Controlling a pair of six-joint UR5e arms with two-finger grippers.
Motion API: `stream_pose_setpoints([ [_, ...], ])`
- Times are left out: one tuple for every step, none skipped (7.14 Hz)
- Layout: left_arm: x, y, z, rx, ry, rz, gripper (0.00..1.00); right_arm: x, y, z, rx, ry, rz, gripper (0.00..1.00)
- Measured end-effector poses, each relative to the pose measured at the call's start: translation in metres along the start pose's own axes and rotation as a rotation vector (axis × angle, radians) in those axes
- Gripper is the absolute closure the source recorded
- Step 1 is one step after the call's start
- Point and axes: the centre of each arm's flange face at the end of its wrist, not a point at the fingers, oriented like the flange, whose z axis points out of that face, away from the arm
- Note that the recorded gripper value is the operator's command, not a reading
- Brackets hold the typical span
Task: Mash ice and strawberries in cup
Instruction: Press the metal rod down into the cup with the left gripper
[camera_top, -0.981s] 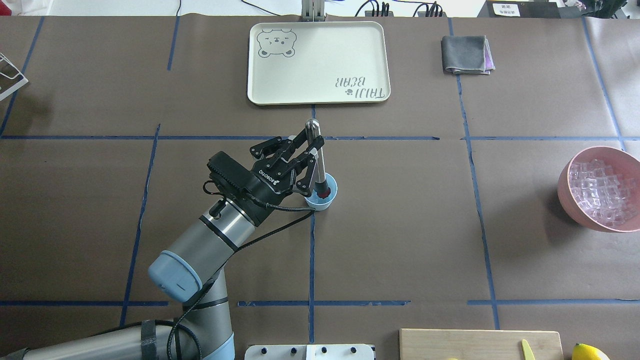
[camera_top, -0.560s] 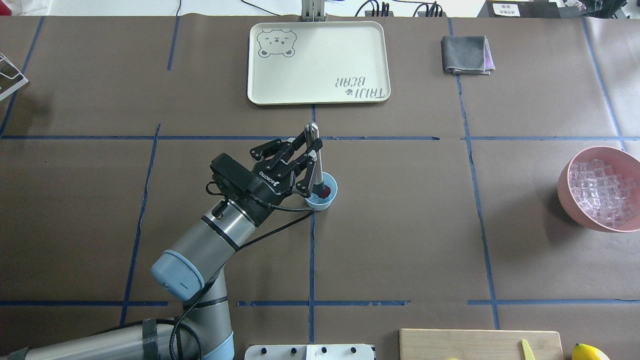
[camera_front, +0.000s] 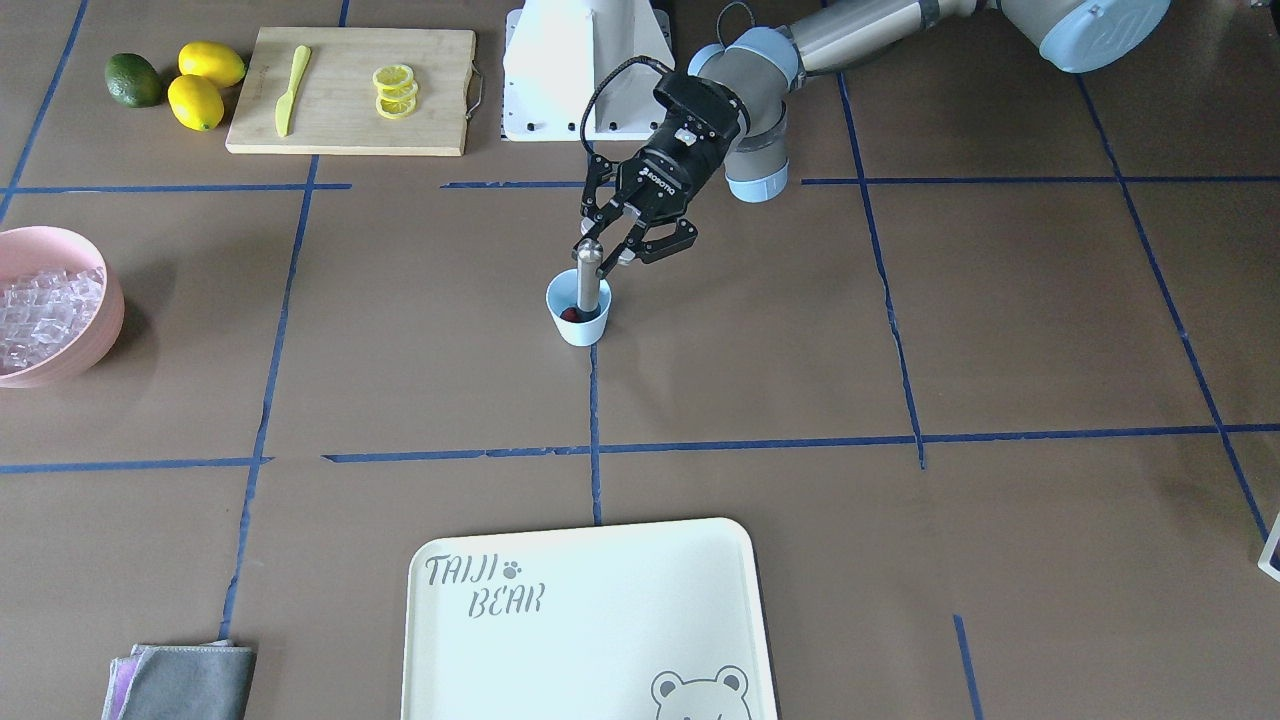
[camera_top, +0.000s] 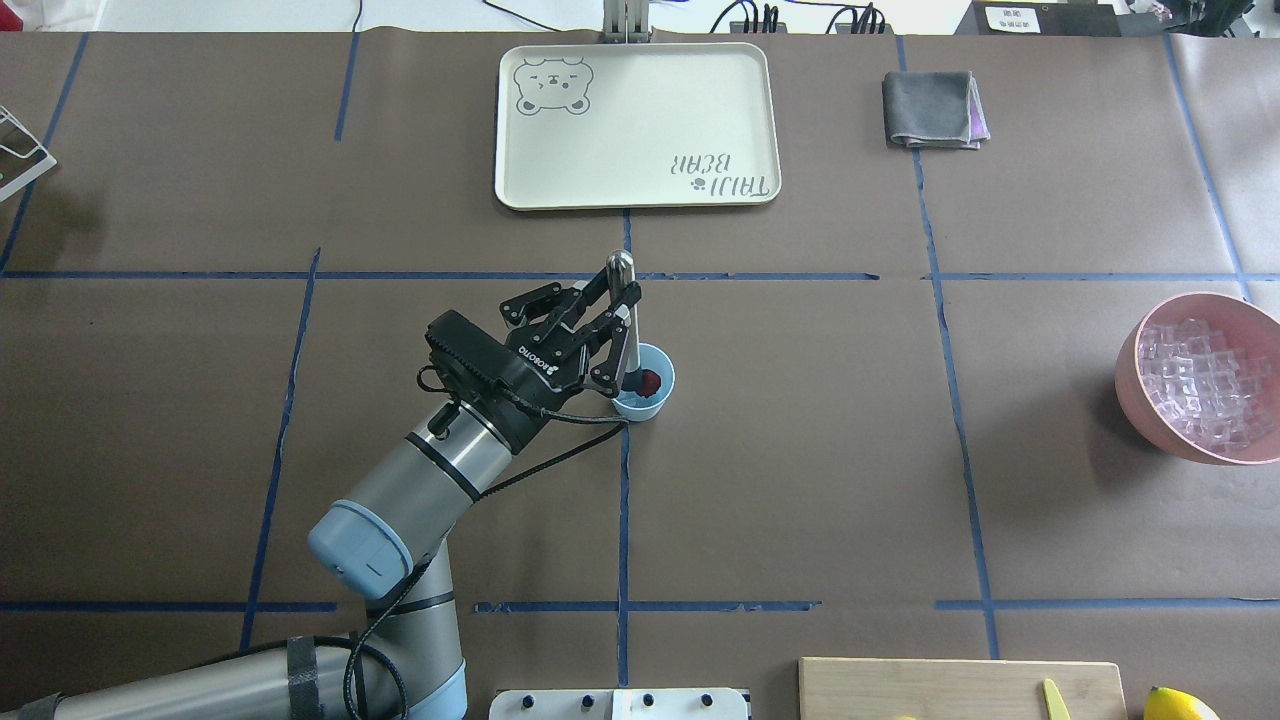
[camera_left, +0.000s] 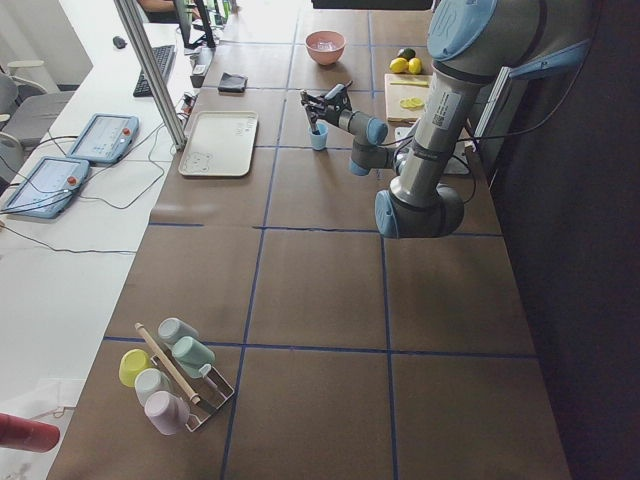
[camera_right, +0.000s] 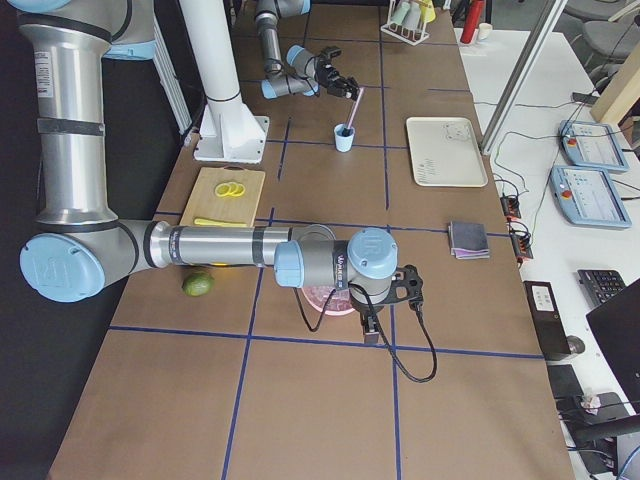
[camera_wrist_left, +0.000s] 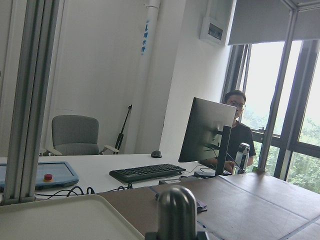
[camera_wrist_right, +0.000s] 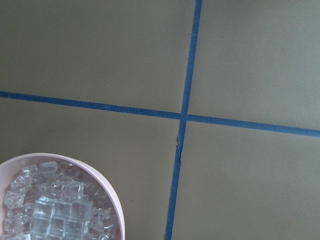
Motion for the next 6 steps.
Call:
stream_pose_setpoints([
  [-0.0009, 0.0024, 0.0002, -0.003, -0.002, 0.002, 1.0, 0.0, 0.0, 0.0, 0.0, 0.0, 0.0, 0.0],
  [-0.0015, 0.0043, 0.0006, -0.006, -0.005, 0.005, 1.0, -0.0001, 0.0, 0.0, 0.0, -0.001, 0.001, 0.0],
  [-0.0013, 0.0054, 0.0008, -0.008, -0.006, 0.006, 1.0, 0.0, -0.0002, 0.0001, 0.0, -0.001, 0.0, 0.0],
  [-0.0007, 0.0054, 0.0014, -0.008, -0.006, 0.006, 1.0, 0.0, -0.0005, 0.0001, 0.0, -0.001, 0.0, 0.0],
  [0.0017, 0.0045, 0.0028, -0.006, -0.004, 0.003, 1.0, 0.0, -0.0005, 0.0001, 0.0, -0.002, 0.0, 0.0],
  [0.0048, 0.0022, 0.0046, -0.001, -0.002, -0.001, 1.0, 0.0001, -0.0005, 0.0002, -0.001, -0.002, 0.001, 0.0],
])
